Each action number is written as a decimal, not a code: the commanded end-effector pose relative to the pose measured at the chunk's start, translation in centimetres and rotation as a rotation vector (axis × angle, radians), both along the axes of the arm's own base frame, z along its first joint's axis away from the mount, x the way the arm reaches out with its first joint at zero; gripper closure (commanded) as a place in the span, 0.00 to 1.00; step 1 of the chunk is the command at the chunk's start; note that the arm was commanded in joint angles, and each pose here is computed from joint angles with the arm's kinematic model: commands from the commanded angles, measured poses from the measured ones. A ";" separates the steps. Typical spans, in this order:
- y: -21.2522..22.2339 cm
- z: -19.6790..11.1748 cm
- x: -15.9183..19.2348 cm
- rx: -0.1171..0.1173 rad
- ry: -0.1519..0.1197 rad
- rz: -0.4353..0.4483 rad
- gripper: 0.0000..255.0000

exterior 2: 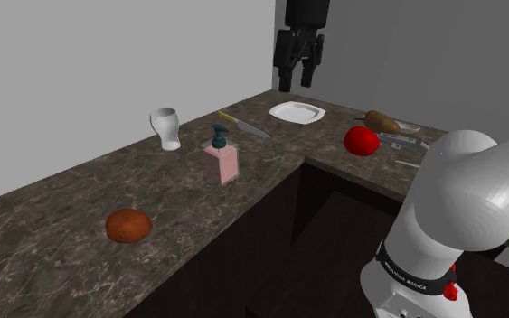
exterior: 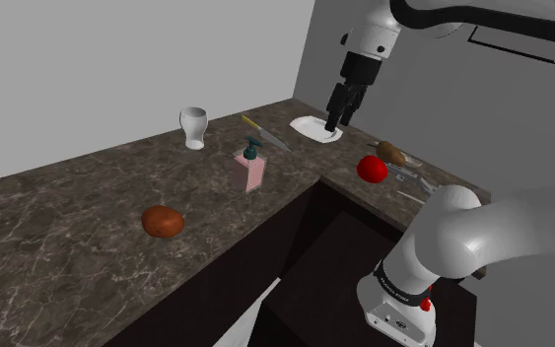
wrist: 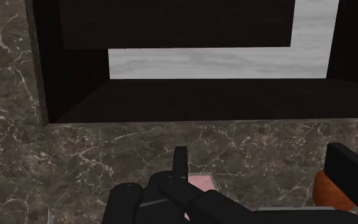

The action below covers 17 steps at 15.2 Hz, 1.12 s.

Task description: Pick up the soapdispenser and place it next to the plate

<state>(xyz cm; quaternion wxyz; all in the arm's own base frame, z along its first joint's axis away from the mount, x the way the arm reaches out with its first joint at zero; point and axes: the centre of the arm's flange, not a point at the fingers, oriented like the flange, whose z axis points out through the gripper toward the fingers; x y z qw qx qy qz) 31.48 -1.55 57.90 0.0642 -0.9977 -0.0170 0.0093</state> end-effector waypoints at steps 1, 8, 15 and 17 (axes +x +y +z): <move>0.0 0.0 0.0 0.000 0.000 0.000 0.00; 1.0 -4.9 7.7 -0.030 -0.007 -0.017 0.00; 1.8 -9.7 15.4 -0.060 -0.015 -0.033 0.00; 2.0 -11.1 17.6 -0.069 -0.017 -0.038 0.00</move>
